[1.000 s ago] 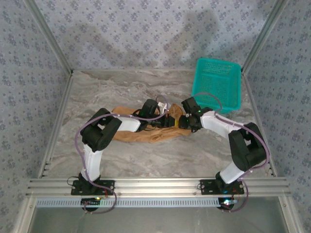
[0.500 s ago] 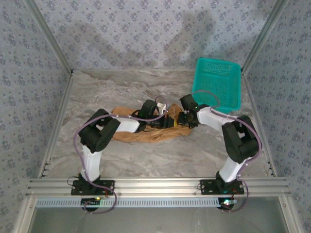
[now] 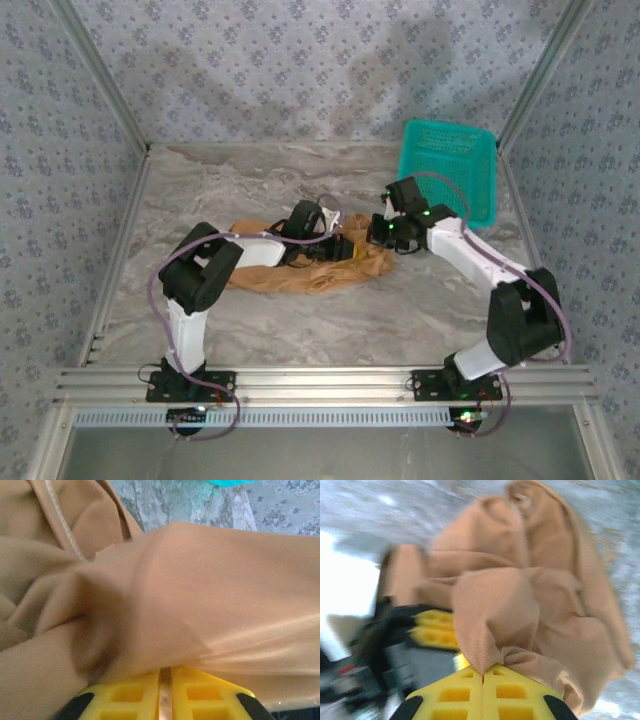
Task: Fold the inside-out t-shirt
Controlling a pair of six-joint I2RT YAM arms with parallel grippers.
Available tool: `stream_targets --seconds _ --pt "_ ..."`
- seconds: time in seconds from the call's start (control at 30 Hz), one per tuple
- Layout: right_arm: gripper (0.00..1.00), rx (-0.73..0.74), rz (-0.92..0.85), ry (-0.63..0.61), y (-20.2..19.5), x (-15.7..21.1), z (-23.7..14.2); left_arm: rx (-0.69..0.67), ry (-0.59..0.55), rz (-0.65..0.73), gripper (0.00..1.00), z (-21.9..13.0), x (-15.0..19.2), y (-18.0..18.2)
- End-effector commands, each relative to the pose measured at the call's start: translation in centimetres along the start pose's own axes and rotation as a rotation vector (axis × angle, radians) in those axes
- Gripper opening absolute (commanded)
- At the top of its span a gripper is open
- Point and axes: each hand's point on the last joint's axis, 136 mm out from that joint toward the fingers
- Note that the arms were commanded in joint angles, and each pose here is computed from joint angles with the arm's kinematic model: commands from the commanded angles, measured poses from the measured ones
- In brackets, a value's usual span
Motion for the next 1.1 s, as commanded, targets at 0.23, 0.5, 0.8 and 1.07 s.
stream_targets --seconds 0.23,0.5,0.8,1.07 --pt "0.00 -0.367 0.210 0.162 2.2 -0.5 -2.6 -0.039 -0.065 0.059 0.18 -2.4 -2.0 -0.3" --pt "0.14 -0.067 0.364 0.160 -7.0 -2.9 4.8 -0.028 -0.070 0.048 0.09 -2.3 -0.9 -0.4" --pt "0.49 0.172 0.195 0.059 -8.1 -1.8 3.2 0.009 -0.065 0.029 0.15 -1.0 -0.9 -0.4" --pt "0.26 0.218 0.086 -0.018 -6.9 -0.1 0.2 0.024 -0.083 0.073 0.28 -1.6 -1.5 -1.1"
Point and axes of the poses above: each hand's point on the last joint's axis, 136 mm out from that joint toward the fingers, its own z axis out along the fingers, its own y axis along the line the jaws close on, x = y × z, and after that the axes turned 10 degrees about z, right-handed
